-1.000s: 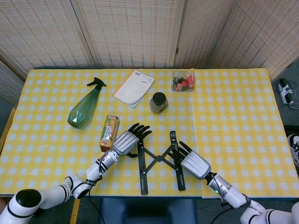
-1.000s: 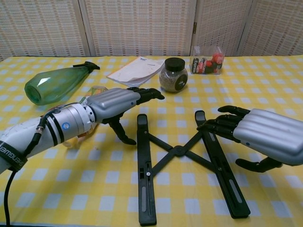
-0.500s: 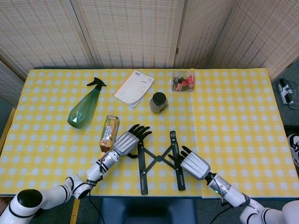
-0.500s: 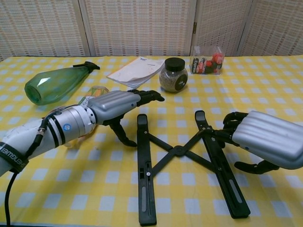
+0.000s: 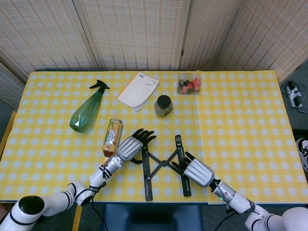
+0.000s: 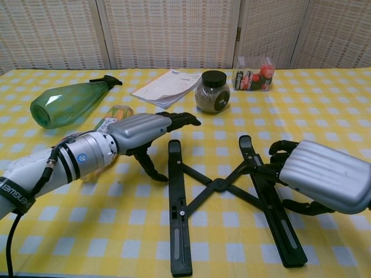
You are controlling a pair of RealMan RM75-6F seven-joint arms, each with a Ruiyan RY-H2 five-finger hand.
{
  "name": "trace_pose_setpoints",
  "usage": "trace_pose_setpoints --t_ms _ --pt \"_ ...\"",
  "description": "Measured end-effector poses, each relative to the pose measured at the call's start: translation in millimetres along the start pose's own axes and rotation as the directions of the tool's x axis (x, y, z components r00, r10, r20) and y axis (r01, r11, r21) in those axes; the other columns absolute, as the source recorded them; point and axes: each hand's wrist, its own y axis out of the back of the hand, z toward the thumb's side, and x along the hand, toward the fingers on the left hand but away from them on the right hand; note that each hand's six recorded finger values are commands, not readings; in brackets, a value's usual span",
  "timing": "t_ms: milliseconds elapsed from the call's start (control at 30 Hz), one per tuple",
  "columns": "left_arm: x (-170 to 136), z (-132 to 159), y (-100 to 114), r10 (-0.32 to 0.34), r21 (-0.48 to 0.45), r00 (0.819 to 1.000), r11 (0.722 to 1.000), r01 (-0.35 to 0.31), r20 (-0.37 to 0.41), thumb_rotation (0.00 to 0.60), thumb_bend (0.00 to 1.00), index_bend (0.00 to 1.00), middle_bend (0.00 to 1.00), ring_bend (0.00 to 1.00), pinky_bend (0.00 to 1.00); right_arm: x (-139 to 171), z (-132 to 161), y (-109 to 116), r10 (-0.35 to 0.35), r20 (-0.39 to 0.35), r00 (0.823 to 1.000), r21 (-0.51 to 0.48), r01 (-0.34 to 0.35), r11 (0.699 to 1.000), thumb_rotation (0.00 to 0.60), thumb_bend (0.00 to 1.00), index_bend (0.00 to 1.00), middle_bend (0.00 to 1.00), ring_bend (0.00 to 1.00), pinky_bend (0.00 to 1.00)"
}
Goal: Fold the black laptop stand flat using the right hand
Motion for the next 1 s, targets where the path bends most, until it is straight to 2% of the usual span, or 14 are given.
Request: trace_pose_setpoints --t_ms 567,1000 --pt "-1 2 -3 -0.004 -0.041 1.000 0.999 0.004 -0.006 0.600 0.12 0.00 0.02 0.00 0.00 -12 13 2 -0.046 -0.036 0.998 0.061 0.048 0.997 0.600 0.35 0.19 0.49 0.43 0.25" --pt "4 9 -4 -0.008 -0.065 1.000 0.998 0.008 0.006 0.600 0.12 0.00 0.02 0.00 0.00 -33 28 10 -0.094 -0.060 0.994 0.064 0.097 0.993 0.600 0.35 0.19 0.49 0.43 0.25"
